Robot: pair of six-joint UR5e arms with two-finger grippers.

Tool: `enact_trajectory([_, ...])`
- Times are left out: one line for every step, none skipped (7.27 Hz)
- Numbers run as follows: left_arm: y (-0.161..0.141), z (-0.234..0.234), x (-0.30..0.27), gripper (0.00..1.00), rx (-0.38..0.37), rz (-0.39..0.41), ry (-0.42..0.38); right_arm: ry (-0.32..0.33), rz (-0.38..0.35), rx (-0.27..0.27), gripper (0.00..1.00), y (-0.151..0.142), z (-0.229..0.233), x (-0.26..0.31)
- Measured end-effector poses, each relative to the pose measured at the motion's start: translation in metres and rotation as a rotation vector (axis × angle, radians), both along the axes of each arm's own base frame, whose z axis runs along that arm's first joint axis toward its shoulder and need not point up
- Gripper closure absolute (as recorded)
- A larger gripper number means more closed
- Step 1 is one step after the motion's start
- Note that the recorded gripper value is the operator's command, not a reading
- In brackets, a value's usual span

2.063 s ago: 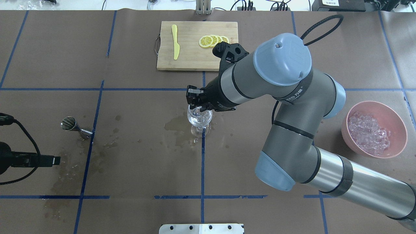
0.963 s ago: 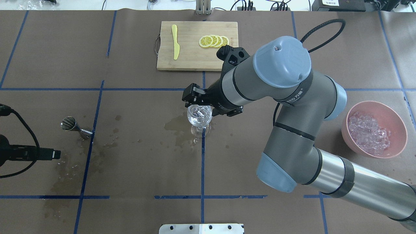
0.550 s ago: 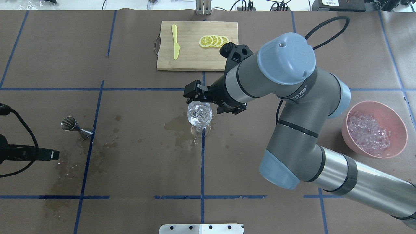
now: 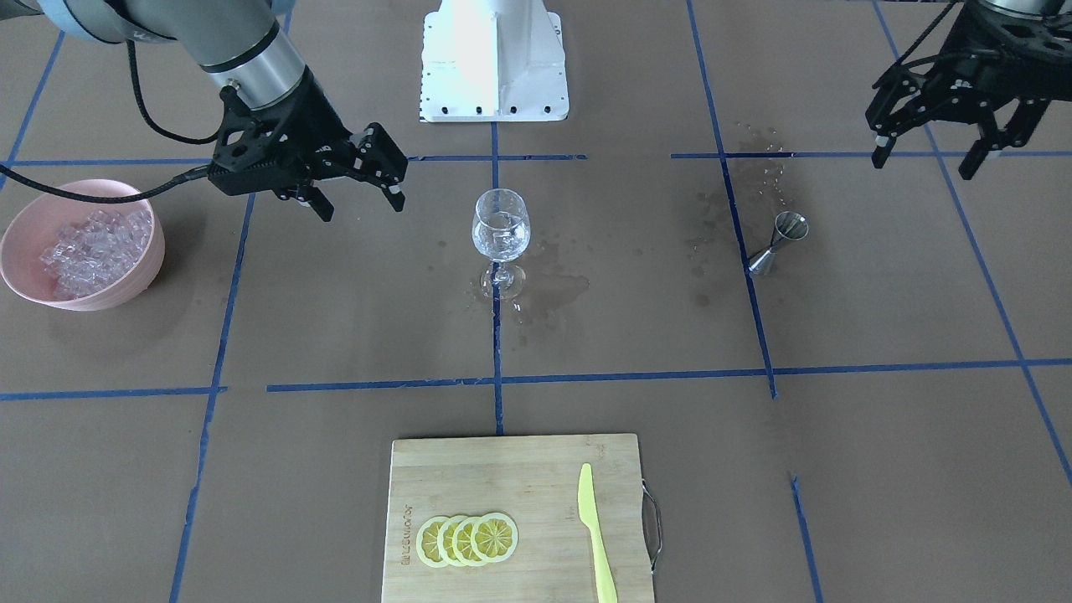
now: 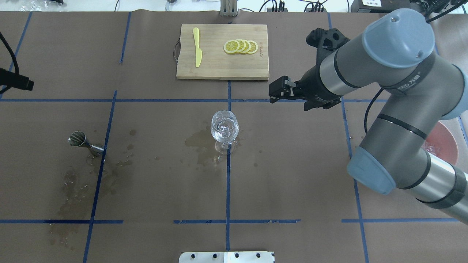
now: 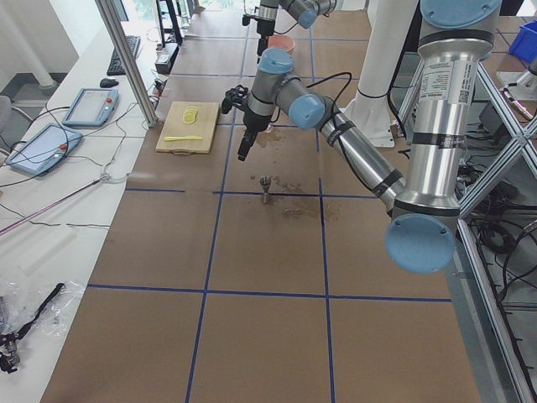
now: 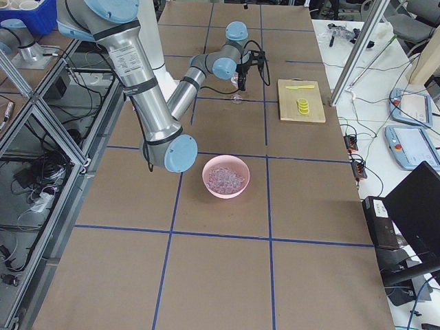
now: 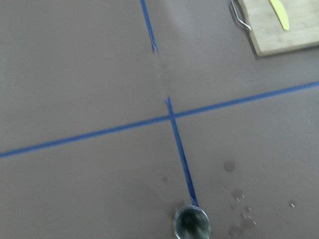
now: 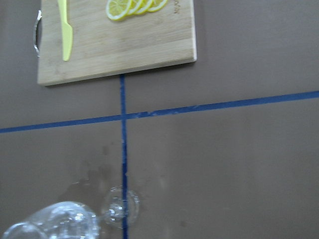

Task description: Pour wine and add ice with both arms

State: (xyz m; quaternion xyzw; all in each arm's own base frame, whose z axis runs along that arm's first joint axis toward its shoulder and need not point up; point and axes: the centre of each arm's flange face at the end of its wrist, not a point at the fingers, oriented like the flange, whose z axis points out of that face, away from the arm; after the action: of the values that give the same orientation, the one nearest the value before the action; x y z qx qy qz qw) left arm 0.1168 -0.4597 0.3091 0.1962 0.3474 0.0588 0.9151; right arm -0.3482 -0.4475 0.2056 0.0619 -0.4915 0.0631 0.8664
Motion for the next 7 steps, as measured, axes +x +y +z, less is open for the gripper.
enact_trajectory([-0.029,0.01,-0.019,0.0,0.002,0.027,-0.026,0.071,-0.035,0.037,0.0,-0.004,0.028,0.017])
enact_trajectory([-0.055,0.029,-0.044,0.0,-0.002,0.06,-0.036,0.141,-0.069,0.079,0.0,-0.012,0.062,0.038])
enact_trajectory([-0.076,0.055,-0.072,0.0,-0.011,0.088,-0.039,0.206,-0.103,0.118,0.0,-0.021,0.098,0.063])
enact_trajectory([-0.091,0.085,-0.099,0.0,-0.031,0.109,-0.035,0.265,-0.143,0.149,0.0,-0.031,0.136,0.096])
enact_trajectory([-0.099,0.112,-0.118,0.0,-0.056,0.119,-0.026,0.308,-0.187,0.17,0.0,-0.042,0.175,0.133])
enact_trajectory([-0.103,0.128,-0.128,0.0,-0.074,0.123,-0.021,0.329,-0.23,0.182,0.0,-0.051,0.214,0.175])
enact_trajectory([-0.102,0.142,-0.133,0.0,-0.094,0.12,-0.021,0.333,-0.27,0.19,0.0,-0.06,0.255,0.223])
